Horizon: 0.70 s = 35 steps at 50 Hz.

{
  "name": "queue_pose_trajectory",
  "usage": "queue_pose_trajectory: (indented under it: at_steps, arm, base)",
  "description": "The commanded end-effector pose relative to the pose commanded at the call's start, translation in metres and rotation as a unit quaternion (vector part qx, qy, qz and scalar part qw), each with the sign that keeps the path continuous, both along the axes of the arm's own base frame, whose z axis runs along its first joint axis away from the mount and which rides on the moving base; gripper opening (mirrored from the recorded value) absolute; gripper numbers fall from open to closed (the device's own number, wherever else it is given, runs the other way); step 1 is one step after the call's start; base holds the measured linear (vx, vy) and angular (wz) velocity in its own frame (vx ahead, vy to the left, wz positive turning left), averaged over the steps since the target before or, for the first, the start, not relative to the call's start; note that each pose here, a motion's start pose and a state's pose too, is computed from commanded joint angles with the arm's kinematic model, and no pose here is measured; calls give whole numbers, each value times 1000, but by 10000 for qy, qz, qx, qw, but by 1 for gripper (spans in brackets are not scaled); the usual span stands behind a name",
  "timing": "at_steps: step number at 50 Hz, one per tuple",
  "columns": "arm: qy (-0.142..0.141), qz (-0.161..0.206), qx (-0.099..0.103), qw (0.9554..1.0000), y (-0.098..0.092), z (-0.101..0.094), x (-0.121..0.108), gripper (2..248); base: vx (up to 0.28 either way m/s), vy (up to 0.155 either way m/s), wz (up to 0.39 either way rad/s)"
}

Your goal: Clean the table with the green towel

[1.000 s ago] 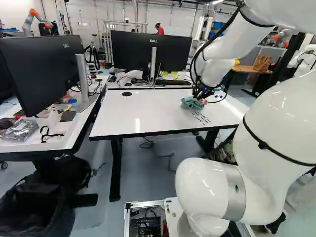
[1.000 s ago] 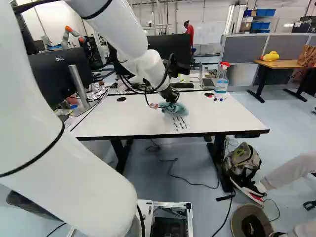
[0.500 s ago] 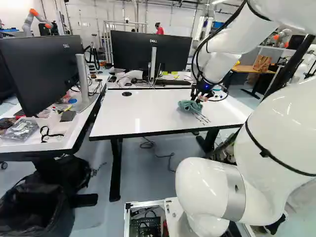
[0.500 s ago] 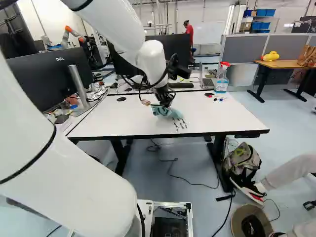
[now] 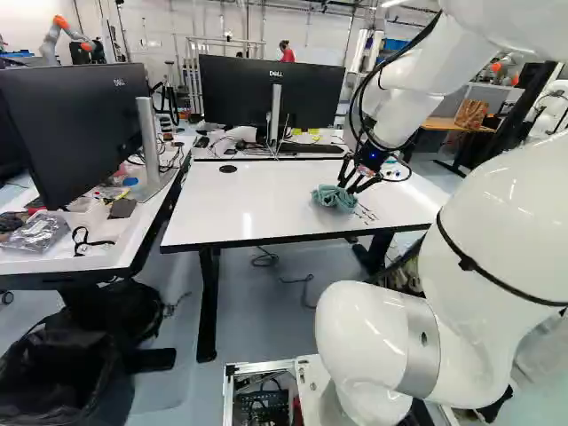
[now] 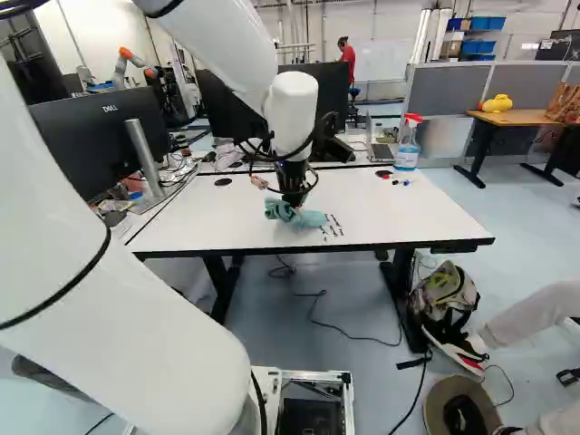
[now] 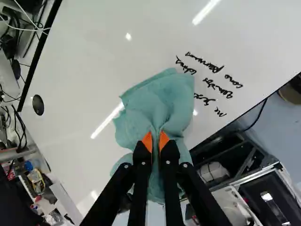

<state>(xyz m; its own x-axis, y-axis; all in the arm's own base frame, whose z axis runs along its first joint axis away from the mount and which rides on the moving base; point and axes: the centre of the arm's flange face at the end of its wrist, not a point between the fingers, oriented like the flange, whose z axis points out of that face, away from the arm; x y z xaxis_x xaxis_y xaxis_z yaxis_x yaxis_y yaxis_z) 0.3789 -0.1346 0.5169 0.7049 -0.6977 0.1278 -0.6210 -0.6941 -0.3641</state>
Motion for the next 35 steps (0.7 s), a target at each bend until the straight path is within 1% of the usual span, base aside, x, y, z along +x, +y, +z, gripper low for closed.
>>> queue_pose_trajectory:
  at_steps: [14,35]
  arm:
    - [4,-223,2,9998,-19,0,-2,37]
    - [11,-611,5,9981,-54,1,-5,37]
  base:
    - [0,0,0]
    - [0,0,0]
